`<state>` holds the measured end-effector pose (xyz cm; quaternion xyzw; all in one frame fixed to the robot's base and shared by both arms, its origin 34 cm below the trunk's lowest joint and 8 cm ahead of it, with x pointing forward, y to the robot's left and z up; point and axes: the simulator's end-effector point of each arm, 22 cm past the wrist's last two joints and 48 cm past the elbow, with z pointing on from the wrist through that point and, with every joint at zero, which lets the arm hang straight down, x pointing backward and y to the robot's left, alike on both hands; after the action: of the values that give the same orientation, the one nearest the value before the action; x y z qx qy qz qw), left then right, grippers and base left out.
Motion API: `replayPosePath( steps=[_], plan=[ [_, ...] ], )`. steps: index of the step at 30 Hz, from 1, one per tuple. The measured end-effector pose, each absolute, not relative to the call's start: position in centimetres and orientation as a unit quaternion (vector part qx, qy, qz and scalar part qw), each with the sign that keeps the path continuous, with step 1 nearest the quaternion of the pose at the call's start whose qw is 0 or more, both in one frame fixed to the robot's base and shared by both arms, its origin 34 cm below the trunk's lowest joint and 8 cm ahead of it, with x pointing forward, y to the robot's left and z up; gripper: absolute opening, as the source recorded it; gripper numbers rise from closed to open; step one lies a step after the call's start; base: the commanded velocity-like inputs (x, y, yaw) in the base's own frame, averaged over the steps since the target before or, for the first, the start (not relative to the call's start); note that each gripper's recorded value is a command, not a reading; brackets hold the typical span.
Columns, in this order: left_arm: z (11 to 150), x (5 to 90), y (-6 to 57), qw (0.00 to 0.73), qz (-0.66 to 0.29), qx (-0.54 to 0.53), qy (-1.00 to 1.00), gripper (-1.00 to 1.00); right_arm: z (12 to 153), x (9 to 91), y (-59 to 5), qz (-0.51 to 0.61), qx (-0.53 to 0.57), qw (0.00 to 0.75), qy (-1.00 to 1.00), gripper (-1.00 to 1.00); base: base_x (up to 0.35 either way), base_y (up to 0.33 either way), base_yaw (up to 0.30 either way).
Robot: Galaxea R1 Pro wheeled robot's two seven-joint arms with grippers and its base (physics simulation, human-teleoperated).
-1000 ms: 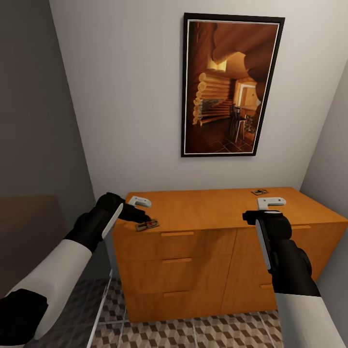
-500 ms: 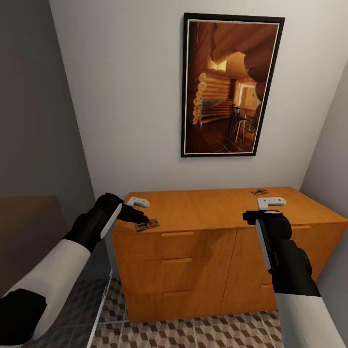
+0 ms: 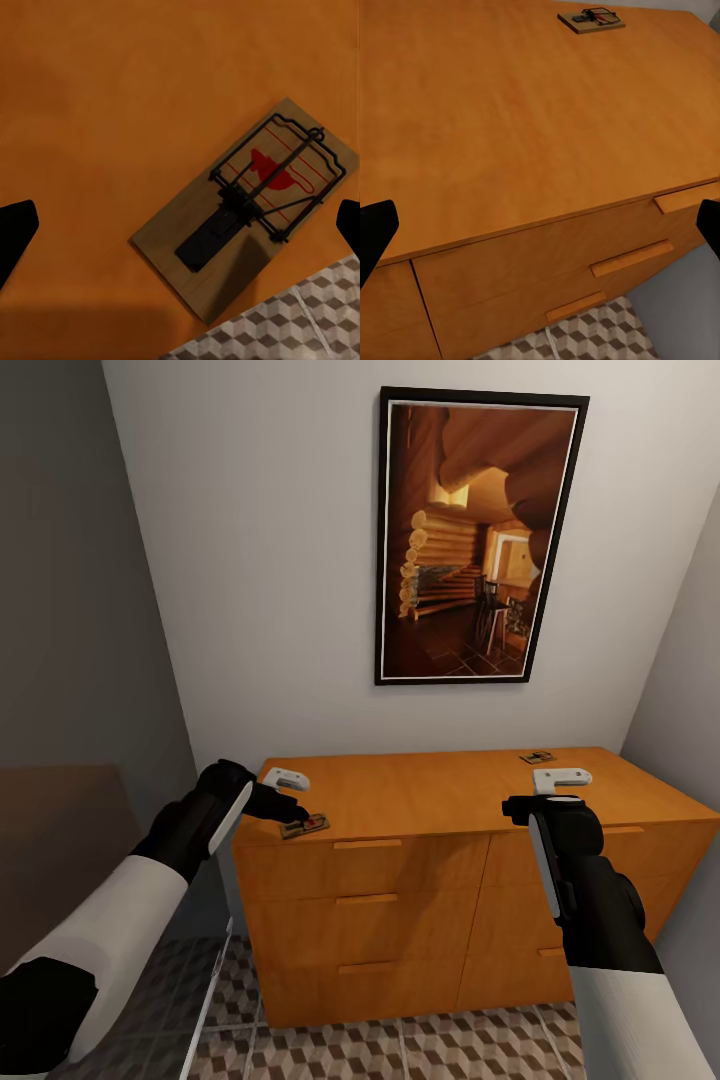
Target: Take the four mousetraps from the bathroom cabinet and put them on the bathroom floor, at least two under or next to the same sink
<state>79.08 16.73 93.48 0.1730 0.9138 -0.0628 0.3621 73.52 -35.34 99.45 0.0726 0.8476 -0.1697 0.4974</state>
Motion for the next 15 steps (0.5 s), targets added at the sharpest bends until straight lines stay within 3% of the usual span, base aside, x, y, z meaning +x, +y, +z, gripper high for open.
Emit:
replayPosePath(
  steps=[15],
  plan=[
    [92.53,78.88,16.69,0.351,-0.064,0.171,0.918,1.0,99.46,73.53,-35.32,-0.17,0.072,0.497,0.848,1.0,0.0,0.0,0.0]
  ],
)
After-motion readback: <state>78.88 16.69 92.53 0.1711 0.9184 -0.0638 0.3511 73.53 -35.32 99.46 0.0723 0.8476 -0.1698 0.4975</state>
